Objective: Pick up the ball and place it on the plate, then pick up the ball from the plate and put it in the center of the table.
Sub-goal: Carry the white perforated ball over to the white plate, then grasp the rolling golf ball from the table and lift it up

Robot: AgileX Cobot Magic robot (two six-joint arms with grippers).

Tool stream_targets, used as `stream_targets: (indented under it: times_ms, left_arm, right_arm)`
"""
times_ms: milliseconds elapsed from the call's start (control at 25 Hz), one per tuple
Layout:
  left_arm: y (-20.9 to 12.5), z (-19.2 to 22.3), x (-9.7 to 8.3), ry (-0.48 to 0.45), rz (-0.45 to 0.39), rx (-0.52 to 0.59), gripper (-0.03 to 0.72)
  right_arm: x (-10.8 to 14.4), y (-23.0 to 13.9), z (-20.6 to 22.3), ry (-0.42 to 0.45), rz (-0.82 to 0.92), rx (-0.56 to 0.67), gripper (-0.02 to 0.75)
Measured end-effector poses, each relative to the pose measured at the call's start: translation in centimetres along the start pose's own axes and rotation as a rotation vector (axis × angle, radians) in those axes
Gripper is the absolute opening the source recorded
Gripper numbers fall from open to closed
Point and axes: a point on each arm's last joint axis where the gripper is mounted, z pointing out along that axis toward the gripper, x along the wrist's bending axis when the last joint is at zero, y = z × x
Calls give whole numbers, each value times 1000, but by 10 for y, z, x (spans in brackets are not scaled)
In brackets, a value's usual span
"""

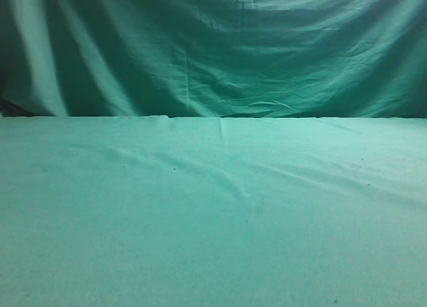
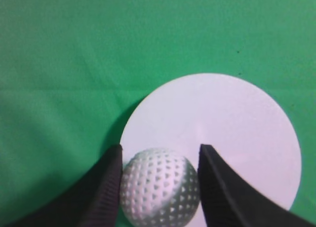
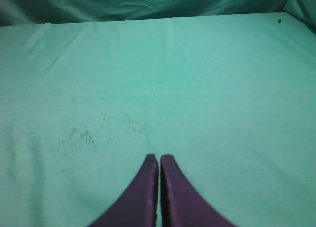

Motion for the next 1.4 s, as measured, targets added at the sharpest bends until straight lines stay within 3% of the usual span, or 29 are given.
stream_targets:
  times_ms: [40, 200, 280, 440, 600, 720, 840, 1160, 1400]
  left_arm:
    - [0, 0, 0, 0, 0, -2, 309]
    - [1, 0, -1, -11, -18, -7, 561]
    - [3, 0, -2, -24, -36, -29, 647]
    - [19, -10, -3, -62, -97, -57, 643]
    - [41, -37, -23, -128, -14, -91, 364]
    - [52, -70, -45, -194, 66, -158, 106]
    - [55, -103, -64, -256, 110, -241, 0]
    - [41, -181, -81, -357, 155, -410, 0]
    - [4, -216, -83, -401, 192, -560, 0]
  right_arm:
    - [0, 0, 0, 0, 0, 0, 0]
    - [0, 0, 0, 0, 0, 0, 0]
    - [0, 0, 0, 0, 0, 0, 0]
    - [0, 0, 0, 0, 0, 0, 0]
    - [0, 0, 0, 0, 0, 0, 0]
    - [0, 0, 0, 0, 0, 0, 0]
    - [0, 0, 0, 0, 0, 0, 0]
    - [0, 0, 0, 0, 0, 0, 0]
    - [0, 0, 0, 0, 0, 0, 0]
